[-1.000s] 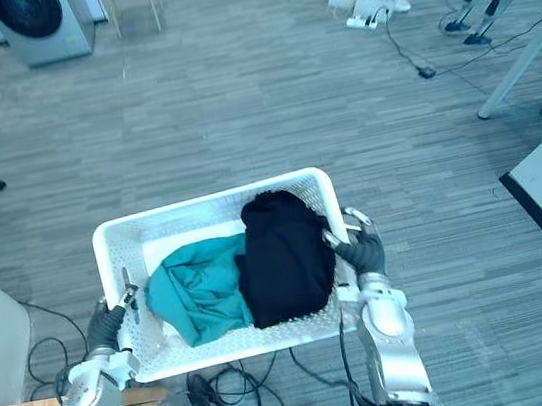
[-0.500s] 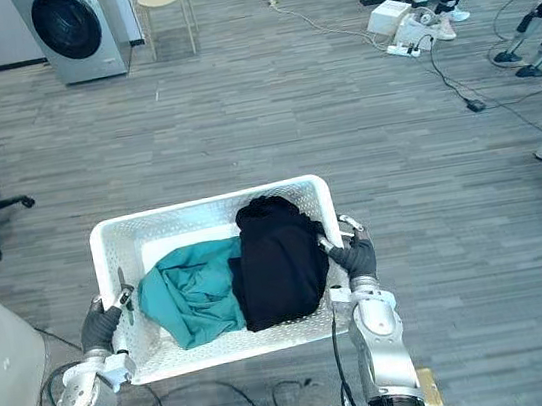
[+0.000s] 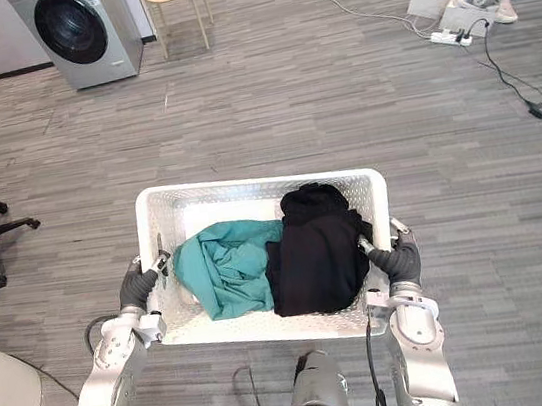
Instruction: Pick up the laundry basket with both hands and put the clothes into the washing machine.
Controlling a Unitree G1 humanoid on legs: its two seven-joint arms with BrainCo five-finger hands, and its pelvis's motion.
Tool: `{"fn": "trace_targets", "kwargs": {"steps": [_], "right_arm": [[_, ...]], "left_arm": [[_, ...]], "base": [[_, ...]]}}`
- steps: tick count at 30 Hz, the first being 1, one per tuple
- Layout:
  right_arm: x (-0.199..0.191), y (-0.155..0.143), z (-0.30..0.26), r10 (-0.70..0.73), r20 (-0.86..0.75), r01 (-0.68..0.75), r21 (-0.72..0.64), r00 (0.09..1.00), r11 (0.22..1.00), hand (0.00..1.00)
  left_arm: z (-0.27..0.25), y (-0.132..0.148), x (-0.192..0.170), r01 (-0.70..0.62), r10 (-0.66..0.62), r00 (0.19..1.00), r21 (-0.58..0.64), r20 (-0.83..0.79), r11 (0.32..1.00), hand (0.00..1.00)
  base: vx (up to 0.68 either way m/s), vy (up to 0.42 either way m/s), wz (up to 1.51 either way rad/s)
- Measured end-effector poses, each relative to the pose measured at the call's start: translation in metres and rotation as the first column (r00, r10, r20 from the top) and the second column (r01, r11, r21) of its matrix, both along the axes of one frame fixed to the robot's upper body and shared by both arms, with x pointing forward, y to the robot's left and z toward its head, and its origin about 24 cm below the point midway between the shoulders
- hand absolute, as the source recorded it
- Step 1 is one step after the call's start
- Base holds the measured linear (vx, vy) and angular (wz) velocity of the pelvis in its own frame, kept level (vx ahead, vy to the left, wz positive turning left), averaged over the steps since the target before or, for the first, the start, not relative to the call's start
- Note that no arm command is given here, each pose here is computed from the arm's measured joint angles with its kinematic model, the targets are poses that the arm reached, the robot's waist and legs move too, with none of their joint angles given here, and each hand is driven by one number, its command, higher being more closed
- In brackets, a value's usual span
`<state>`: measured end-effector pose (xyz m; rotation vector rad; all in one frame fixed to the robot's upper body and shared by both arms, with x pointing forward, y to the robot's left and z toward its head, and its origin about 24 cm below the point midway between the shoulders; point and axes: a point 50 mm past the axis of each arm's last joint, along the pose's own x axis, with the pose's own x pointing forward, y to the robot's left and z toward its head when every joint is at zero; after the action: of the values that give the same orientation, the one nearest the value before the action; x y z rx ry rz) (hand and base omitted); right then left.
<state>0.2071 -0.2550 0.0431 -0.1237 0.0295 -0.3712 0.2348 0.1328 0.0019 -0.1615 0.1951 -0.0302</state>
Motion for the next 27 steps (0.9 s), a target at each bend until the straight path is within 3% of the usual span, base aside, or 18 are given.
{"fn": "trace_targets", "kwargs": {"steps": [7, 14, 19, 27], "right_arm": [[-0.004, 0.001, -0.002, -0.008, -0.004, 0.008, 0.01, 1.0, 1.0, 1.0], [-0.011, -0.003, -0.006, -0.006, -0.024, 0.006, -0.007, 1.0, 1.0, 1.0], [0.001, 0.019, -0.006, 0.072, 0.004, -0.073, 0.058, 0.997, 0.996, 1.0], [-0.005, 0.027, -0.044, 0.048, -0.122, -0.029, 0.153, 0.991, 0.988, 1.0]], "left_arm": [[-0.001, -0.001, -0.007, -0.001, 0.001, 1.0, -0.021, -0.009, 1.0, 1.0], [0.003, -0.002, -0.019, 0.001, -0.001, 1.0, -0.032, 0.009, 0.999, 1.0], [0.0, 0.022, -0.026, -0.08, 0.08, 0.997, 0.007, -0.01, 0.997, 1.0], [0.001, 0.029, -0.025, -0.044, 0.045, 0.999, 0.108, -0.005, 0.993, 1.0]], "base": [[0.32, 0.006, -0.04], [0.49, 0.29, -0.21], [0.51, 0.209, -0.16], [0.41, 0.104, 0.23]]}}
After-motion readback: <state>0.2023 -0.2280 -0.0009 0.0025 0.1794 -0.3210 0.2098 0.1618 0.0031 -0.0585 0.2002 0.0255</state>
